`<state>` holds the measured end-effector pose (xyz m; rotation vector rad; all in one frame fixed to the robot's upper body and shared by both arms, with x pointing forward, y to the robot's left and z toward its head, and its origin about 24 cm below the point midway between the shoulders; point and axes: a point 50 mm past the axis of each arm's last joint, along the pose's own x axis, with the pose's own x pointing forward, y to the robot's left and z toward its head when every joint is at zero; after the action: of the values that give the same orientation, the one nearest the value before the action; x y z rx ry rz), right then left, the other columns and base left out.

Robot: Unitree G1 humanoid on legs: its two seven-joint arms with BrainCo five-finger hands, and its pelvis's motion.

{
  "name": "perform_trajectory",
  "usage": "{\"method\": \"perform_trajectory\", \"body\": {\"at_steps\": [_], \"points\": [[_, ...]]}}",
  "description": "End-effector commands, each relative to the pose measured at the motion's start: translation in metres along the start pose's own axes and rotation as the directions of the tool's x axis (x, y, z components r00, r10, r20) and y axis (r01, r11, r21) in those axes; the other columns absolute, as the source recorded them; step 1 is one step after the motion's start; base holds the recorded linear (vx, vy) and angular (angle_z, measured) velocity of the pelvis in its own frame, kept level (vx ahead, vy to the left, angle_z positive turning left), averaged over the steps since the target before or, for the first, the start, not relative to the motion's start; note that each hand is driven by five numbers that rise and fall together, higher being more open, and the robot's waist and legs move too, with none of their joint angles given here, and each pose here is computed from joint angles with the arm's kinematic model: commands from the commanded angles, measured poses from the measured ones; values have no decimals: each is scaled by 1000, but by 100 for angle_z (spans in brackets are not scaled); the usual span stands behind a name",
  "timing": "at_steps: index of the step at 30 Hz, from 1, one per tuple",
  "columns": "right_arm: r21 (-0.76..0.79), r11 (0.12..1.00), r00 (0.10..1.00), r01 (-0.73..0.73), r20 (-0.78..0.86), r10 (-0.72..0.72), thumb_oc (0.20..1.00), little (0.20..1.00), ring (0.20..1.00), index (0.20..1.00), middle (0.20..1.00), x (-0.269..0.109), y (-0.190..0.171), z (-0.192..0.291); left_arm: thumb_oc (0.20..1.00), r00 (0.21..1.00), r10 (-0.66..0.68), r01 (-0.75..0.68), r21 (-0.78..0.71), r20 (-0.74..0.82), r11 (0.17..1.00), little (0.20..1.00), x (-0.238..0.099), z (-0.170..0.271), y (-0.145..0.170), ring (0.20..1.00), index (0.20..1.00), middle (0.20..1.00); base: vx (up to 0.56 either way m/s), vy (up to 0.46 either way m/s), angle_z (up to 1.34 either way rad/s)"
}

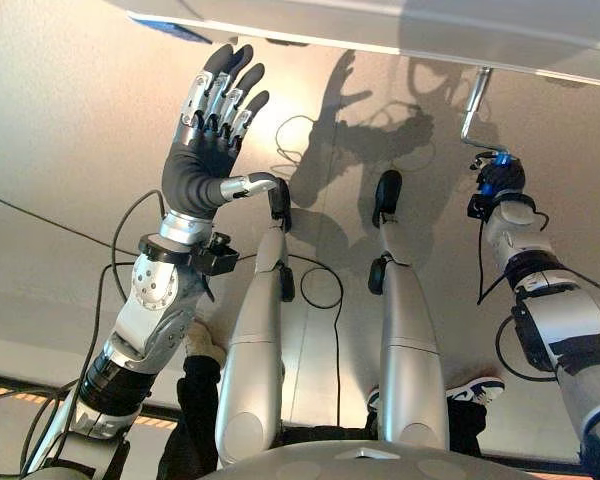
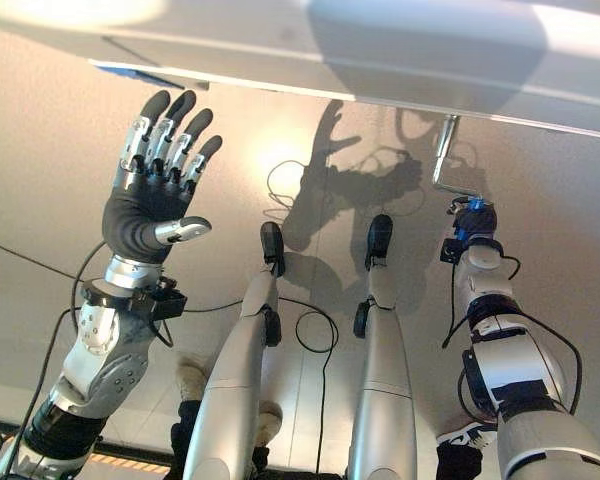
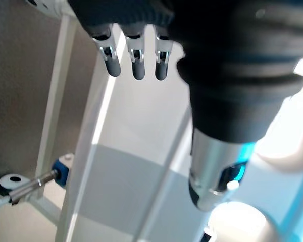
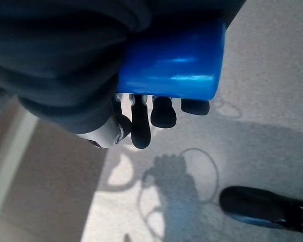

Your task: Raise the hospital bed

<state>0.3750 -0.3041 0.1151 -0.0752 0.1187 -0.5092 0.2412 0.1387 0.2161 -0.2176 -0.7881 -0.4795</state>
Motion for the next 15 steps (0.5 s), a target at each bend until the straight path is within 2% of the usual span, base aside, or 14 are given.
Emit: {"method": "perform_trajectory", "body": {"at_steps": [1, 3, 4, 6, 7, 8, 11, 12, 13, 14, 15], "points": [[-156, 986, 988, 62, -131, -83, 200, 200, 200, 200, 200, 0, -31, -18, 1000, 993, -8, 14, -53, 119, 998, 1000, 5, 17, -12, 1000, 1000, 1000, 28, 67, 10], [-166, 986, 988, 29, -147, -54, 200, 200, 200, 200, 200, 0, -20, -19, 1000, 993, -5, 12, -60, 118, 998, 1000, 6, 15, -14, 1000, 1000, 1000, 24, 60, 16], [-177, 984, 988, -28, -152, 1, 200, 200, 200, 200, 200, -2, 2, -18, 1000, 993, 2, 6, -66, 116, 998, 1000, 8, 14, -15, 1000, 1000, 1000, 21, 43, 14], [-174, 983, 988, -50, -155, 22, 200, 200, 200, 200, 200, -3, 11, -18, 1000, 994, 4, 3, -66, 112, 998, 1000, 9, 12, -15, 1000, 1000, 1000, 26, 86, 7], [-181, 978, 985, -105, -155, 77, 200, 200, 200, 200, 200, -6, 35, -16, 1000, 993, 15, -7, -71, 117, 997, 1000, 12, 11, -17, 1000, 1000, 1000, 24, 93, 5], [-181, 978, 985, -105, -155, 77, 200, 200, 200, 200, 200, -6, 35, -15, 1000, 993, 15, -7, -70, 117, 998, 1000, 12, 12, -16, 1000, 1000, 1000, 34, 123, 7], [-165, 957, 969, -238, -111, 222, 200, 200, 200, 200, 200, -19, 94, -5, 1000, 990, 47, -36, -89, 130, 995, 1000, 15, 11, -17, 1000, 1000, 1000, 23, 109, 7], [-165, 957, 969, -239, -111, 223, 200, 200, 200, 200, 200, -20, 94, -5, 1000, 990, 48, -37, -88, 130, 995, 1000, 15, 11, -17, 1000, 1000, 1000, 22, 103, 8], [-144, 947, 956, -288, -91, 277, 200, 200, 200, 200, 200, -27, 117, 1, 1000, 989, 66, -55, -86, 131, 995, 1000, 17, 10, -16, 1000, 1000, 1000, 16, 56, 5], [-144, 947, 956, -289, -91, 278, 200, 200, 200, 200, 200, -28, 117, 1, 1000, 989, 66, -55, -85, 131, 995, 1000, 17, 10, -15, 1000, 1000, 1000, 25, 105, 4], [-156, 929, 942, -336, -71, 329, 200, 200, 200, 200, 200, -36, 138, 6, 1000, 988, 78, -67, -85, 134, 994, 1000, 17, 10, -15, 1000, 1000, 1000, 13, 83, 1]]}}
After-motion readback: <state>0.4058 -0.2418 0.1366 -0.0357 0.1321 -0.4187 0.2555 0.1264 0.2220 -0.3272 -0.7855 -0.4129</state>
